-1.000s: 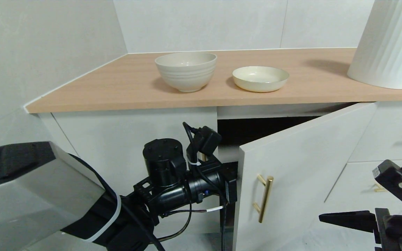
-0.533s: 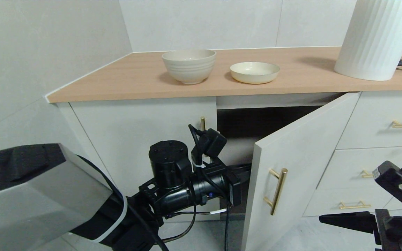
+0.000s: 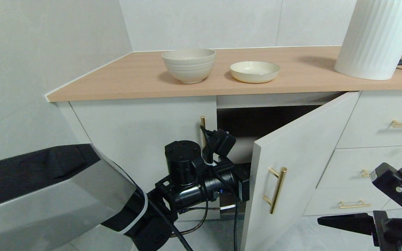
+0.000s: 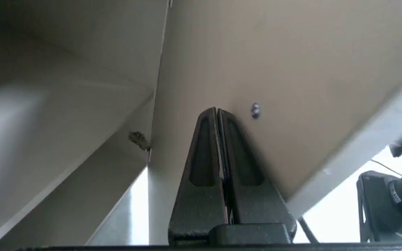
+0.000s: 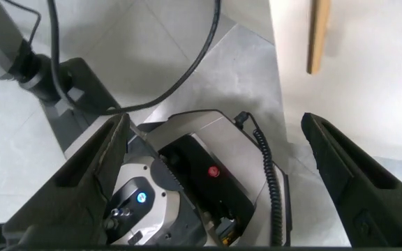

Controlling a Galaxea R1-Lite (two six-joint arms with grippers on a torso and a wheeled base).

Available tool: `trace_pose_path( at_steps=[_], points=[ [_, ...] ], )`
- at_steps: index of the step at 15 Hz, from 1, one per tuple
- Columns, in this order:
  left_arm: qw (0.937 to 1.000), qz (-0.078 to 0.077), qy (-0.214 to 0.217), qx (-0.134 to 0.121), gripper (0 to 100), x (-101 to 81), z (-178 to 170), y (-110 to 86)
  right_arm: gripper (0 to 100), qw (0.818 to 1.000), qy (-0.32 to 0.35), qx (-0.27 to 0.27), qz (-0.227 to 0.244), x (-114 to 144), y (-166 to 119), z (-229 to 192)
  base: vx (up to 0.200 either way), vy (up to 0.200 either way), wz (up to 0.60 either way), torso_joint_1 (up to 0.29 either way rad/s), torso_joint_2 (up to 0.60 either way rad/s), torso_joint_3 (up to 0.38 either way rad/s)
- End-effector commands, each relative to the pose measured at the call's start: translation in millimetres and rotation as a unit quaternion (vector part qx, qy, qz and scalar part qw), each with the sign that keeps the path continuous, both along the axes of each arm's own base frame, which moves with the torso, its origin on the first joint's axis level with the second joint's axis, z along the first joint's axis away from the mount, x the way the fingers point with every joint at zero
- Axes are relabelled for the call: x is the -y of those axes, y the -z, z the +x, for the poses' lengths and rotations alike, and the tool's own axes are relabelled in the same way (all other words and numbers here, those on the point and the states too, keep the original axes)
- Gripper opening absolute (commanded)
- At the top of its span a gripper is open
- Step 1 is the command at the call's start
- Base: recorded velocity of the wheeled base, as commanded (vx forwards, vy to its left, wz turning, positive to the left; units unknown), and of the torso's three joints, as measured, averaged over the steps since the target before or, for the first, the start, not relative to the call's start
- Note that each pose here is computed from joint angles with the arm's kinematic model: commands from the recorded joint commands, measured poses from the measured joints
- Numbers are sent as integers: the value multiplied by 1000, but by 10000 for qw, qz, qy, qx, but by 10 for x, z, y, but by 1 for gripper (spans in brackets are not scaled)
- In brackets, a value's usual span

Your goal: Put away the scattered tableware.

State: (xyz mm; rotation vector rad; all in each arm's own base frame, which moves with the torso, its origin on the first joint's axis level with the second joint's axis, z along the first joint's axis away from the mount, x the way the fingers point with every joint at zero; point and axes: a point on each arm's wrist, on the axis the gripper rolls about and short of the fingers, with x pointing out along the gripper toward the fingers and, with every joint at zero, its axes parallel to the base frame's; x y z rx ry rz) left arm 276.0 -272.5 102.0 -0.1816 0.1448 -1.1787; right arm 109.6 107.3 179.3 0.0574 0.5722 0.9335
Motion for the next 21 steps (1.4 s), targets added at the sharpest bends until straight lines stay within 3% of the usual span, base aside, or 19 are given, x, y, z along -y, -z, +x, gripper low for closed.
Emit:
trace_pose_path(
  at_steps=[1, 11, 14, 16, 17, 18, 20, 21],
  points=[
    [10000, 4, 9, -15, 0, 17, 9, 21, 100, 10000, -11, -20, -14, -8, 8, 4, -200, 0, 0, 17, 7, -2],
    [9999, -13, -114, -3, 0, 38, 23, 21, 100, 10000, -23, 40, 26, -2, -16, -8, 0, 0, 0, 0, 0, 0],
    [9999, 4, -168, -38, 0, 109, 100, 38, 100, 10000, -38, 60, 49, 1, -25, -16, 0, 0, 0, 0, 0, 0],
    [9999, 40, -130, -68, 0, 271, 52, -22, 100, 9996, -174, 150, 144, 8, -64, -78, 0, 0, 0, 0, 0, 0],
    [10000, 30, -7, -56, 0, 373, -16, -35, 100, 9992, -248, 208, 217, 22, -88, -114, 0, 0, 0, 0, 0, 0],
    [9979, -38, 644, -17, 0, 643, -352, -75, 100, 9961, -570, 418, 528, 103, -182, -263, 0, 0, 0, 0, 0, 0],
    [9811, -87, 1927, -129, 0, 860, -918, -130, 100, 9832, -1312, 642, 1099, 249, -323, -454, 0, 0, 0, 0, 0, 0],
    [9755, -79, 2189, -179, 0, 886, -1029, -128, 100, 9797, -1428, 709, 1219, 293, -356, -482, 0, 0, 0, 0, 0, 0]
  ],
)
